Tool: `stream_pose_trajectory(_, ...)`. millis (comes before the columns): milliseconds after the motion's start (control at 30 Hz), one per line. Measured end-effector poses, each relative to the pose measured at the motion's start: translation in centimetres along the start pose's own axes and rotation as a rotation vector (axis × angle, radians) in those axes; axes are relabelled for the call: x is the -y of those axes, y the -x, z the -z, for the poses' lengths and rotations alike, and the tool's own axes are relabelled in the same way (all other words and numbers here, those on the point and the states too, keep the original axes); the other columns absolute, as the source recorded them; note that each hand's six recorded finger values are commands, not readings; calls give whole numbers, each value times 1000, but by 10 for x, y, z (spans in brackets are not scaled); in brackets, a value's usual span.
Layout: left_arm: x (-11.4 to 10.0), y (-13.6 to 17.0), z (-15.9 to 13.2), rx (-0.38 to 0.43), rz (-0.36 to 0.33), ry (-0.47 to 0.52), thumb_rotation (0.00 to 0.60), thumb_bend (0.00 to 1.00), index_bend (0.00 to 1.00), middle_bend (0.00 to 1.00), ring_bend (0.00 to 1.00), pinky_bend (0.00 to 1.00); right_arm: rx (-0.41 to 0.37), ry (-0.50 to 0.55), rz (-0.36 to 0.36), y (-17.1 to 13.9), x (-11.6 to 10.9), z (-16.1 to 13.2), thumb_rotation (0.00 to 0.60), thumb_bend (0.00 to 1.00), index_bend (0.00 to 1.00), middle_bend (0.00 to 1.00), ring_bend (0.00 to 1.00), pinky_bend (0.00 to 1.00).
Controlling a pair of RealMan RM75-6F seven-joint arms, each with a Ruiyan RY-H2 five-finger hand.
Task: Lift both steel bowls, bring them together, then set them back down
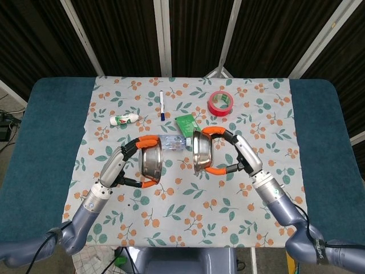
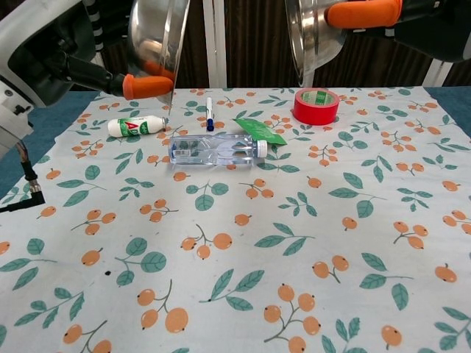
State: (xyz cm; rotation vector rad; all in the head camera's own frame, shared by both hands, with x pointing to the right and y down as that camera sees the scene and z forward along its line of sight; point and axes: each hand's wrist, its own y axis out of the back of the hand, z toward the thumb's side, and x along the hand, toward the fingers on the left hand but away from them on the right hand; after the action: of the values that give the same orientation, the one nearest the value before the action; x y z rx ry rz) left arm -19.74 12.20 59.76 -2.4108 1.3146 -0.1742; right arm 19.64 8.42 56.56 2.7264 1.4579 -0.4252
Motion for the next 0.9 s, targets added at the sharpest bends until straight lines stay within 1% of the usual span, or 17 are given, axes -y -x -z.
stream_pose_trajectory(133,5,-1,-4,23,-4,12,600,109,334,289,308,416,1,0,-17,-2,9,-4,600,268,602,381,528,228)
stream_pose_trajectory(400,2,-3,-16,66,-38,26,600,109,334,289,308,414,7,-6,-29,-4,22,-4,600,273,608,381,528,228)
stream_pose_trajectory(500,6,-2,-16,67,-31,23,600,109,334,289,308,414,7,2,-31,-4,27,-5,600,273,608,381,528,228)
stream_pose_trajectory(767,14,-1,-14,74,-23,-1,600,109,334,289,308,413,4,5,-31,-3,32,-8,600,272,607,381,528,228)
stream_pose_trajectory(900,16,0,-17,95,-35,3,600,109,334,289,308,412,-1,3,-36,-4,35,-10,600,274,608,381,528,228)
